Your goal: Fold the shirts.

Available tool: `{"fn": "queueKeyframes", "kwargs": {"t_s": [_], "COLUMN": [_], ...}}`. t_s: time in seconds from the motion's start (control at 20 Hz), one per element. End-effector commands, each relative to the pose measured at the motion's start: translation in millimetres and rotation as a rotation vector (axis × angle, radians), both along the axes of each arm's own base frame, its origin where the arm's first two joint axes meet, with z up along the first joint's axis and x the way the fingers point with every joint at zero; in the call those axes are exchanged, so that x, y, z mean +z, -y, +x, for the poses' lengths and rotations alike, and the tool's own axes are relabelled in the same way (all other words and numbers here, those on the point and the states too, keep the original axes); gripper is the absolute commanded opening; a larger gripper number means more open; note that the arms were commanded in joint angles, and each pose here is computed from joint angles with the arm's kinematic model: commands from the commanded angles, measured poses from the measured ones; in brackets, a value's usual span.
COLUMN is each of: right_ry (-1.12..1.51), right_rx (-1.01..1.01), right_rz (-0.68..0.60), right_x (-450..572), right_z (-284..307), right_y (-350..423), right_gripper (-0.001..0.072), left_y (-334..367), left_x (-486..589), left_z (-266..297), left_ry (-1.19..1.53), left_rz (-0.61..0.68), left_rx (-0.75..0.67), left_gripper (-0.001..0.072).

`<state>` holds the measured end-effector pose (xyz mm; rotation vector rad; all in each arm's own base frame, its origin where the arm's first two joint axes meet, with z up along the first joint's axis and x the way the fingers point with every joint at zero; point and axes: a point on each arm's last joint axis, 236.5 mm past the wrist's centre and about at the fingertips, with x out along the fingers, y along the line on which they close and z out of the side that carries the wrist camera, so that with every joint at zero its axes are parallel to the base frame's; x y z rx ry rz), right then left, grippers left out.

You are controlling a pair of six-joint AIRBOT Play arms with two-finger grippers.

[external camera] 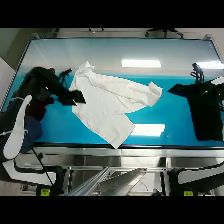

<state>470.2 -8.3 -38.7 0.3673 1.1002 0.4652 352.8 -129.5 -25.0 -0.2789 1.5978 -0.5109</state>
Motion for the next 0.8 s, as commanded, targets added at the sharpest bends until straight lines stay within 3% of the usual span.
{"fn": "queueKeyframes", "kwargs": {"t_s": [0.0, 0.3, 0.55, 0.65, 0.7, 0.75], "right_ry": [-0.068, -0.088, -0.119, -0.095, -0.072, -0.044], "right_rx": [0.156, 0.279, 0.344, 0.332, 0.307, 0.28], "right_rz": [0.043, 0.041, 0.056, 0.057, 0.071, 0.076], "right_x": [-6.3, -19.4, -34.9, -33.1, -29.1, -25.1], "right_z": [-26.6, -31.7, -38.1, -31.3, -23.4, -13.8], "right_y": [-28.0, -82.9, -117.3, -122.6, -124.2, -123.6], "right_gripper": [0.0512, 0.0512, 0.0502, 0.0455, 0.0268, 0.0137], "left_y": [27.5, 83.3, 106.7, 112.0, 111.5, 106.5], "left_x": [-33.4, -73.6, -89.8, -85.8, -83.4, -81.7], "left_z": [-74.6, -98.0, -110.9, -103.7, -96.3, -88.4], "left_ry": [-0.092, -0.048, -0.116, -0.084, -0.062, -0.042], "left_rz": [0.024, -0.029, -0.037, -0.039, -0.036, -0.023], "left_rx": [-0.052, -0.028, -0.106, -0.13, -0.129, -0.131], "left_gripper": [0.0697, 0.0697, 0.0669, 0.0348, 0.0132, 0.0033]}}
